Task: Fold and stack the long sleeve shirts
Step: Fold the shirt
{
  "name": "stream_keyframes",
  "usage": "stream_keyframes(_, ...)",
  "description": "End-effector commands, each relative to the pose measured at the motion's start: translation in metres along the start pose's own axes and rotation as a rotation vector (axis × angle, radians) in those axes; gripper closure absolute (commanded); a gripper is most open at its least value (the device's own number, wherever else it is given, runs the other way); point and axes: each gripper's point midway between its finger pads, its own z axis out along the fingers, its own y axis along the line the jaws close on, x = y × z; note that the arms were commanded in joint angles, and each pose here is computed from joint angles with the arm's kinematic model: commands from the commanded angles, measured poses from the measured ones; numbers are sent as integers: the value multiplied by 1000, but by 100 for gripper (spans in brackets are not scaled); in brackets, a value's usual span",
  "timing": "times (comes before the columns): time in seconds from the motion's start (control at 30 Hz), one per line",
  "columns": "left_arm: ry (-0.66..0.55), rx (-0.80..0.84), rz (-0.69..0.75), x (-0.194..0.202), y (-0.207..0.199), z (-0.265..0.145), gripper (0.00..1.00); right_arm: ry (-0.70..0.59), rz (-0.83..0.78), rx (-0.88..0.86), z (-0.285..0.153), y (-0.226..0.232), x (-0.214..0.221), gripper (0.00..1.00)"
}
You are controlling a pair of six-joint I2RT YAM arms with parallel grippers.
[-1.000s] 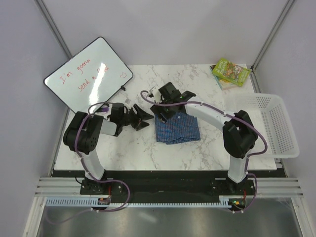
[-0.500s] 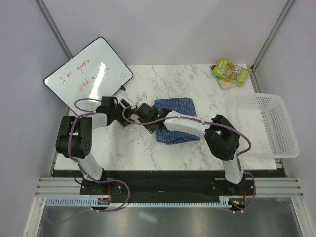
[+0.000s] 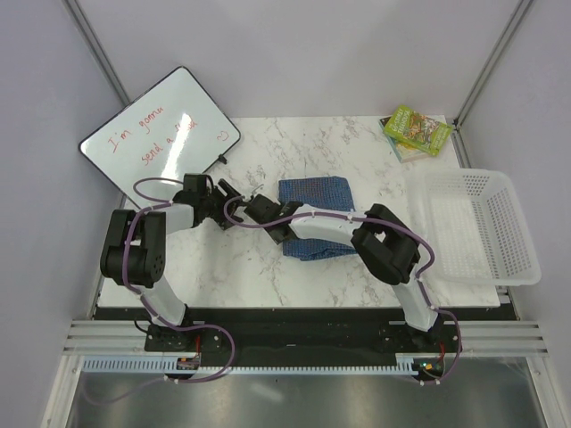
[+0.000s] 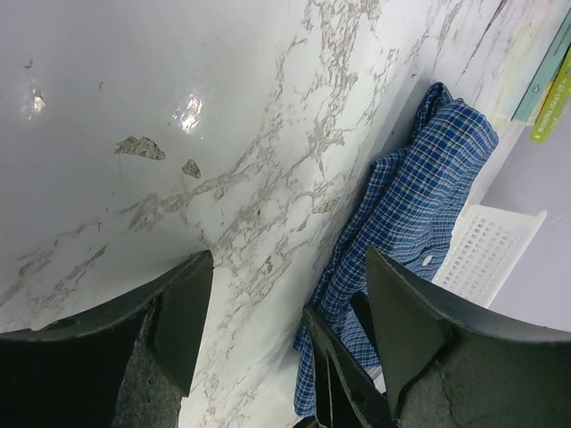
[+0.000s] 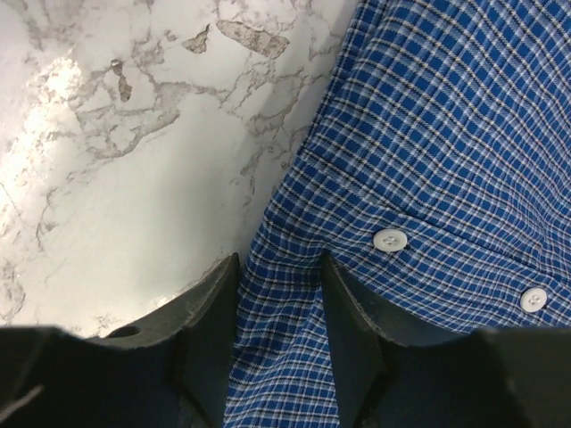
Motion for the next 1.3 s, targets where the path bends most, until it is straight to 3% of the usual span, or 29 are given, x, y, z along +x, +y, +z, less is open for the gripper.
stream_keyframes(0.0,-20,-26,20,-6,-2,-4,23,56,43,4,21,2,23,55)
stream_keyframes(0.03,-20,-27,20,-7,-2,-4,23,72,48,0,24,2,28,65)
stream_keyframes(0.1,-15,-34,18,-6,-2,-4,23,116,63,5,33,-4,41,76)
stream_keyframes(0.13,-13,-29,21,-6,-3,-4,23,129,66,-8,35,-3,45,91)
stream_keyframes(0.17,-7,-26,23,-5,-3,-4,23,140,76,-14,38,-8,46,99)
stream_keyframes(0.33,39,46,32,5,-10,-2,21,55,88,-106,21,-15,19,100)
stream_keyframes(0.5,109,234,73,17,-46,0,15,-77,92,-222,-12,-14,-12,100)
stream_keyframes(0.73,210,383,47,42,-75,10,10,-107,90,-268,-28,-14,-17,100)
stream_keyframes(1.27,314,300,-55,103,-65,48,12,-122,86,-261,-32,-17,-23,100)
